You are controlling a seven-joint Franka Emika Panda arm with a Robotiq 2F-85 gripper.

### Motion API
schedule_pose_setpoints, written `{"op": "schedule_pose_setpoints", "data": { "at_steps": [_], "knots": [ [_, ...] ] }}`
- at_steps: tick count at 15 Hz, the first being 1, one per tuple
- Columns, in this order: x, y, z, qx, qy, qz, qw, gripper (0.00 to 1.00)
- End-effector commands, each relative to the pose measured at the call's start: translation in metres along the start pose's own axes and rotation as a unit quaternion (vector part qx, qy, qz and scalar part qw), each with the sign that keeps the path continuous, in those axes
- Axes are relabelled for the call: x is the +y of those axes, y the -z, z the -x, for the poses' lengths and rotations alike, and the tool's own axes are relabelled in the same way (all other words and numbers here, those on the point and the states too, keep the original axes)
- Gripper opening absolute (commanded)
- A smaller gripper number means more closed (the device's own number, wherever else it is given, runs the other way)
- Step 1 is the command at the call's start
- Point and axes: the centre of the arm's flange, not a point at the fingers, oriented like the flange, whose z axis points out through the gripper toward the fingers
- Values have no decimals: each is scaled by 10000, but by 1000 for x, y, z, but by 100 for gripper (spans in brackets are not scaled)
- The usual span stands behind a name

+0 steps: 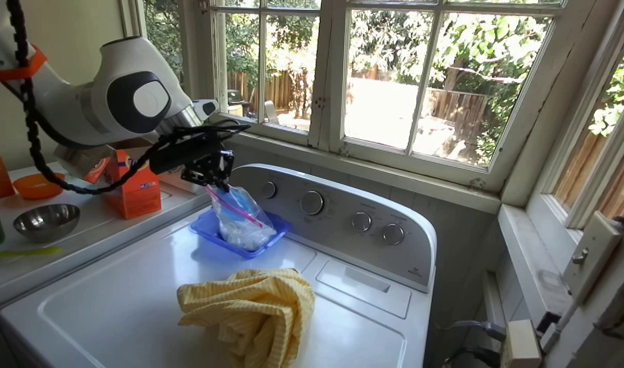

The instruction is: Pick up the spoon and scoop some of the contents in the bag

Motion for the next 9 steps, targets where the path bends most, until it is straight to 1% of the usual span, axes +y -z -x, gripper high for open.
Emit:
{"op": "schedule_pose_setpoints", "data": {
  "at_steps": [1, 3, 6, 7, 9],
  "knots": [
    [-19, -18, -1, -12, 262, 314, 9992, 2],
    [-27, -23, -3, 84, 374, 486, 9981, 2],
    [-33, -30, -9, 210, 500, 855, 9949, 2],
    [-35, -33, -11, 201, 551, 913, 9941, 2],
    [-32, -31, -14, 22, 553, 991, 9935, 2]
  ]
}}
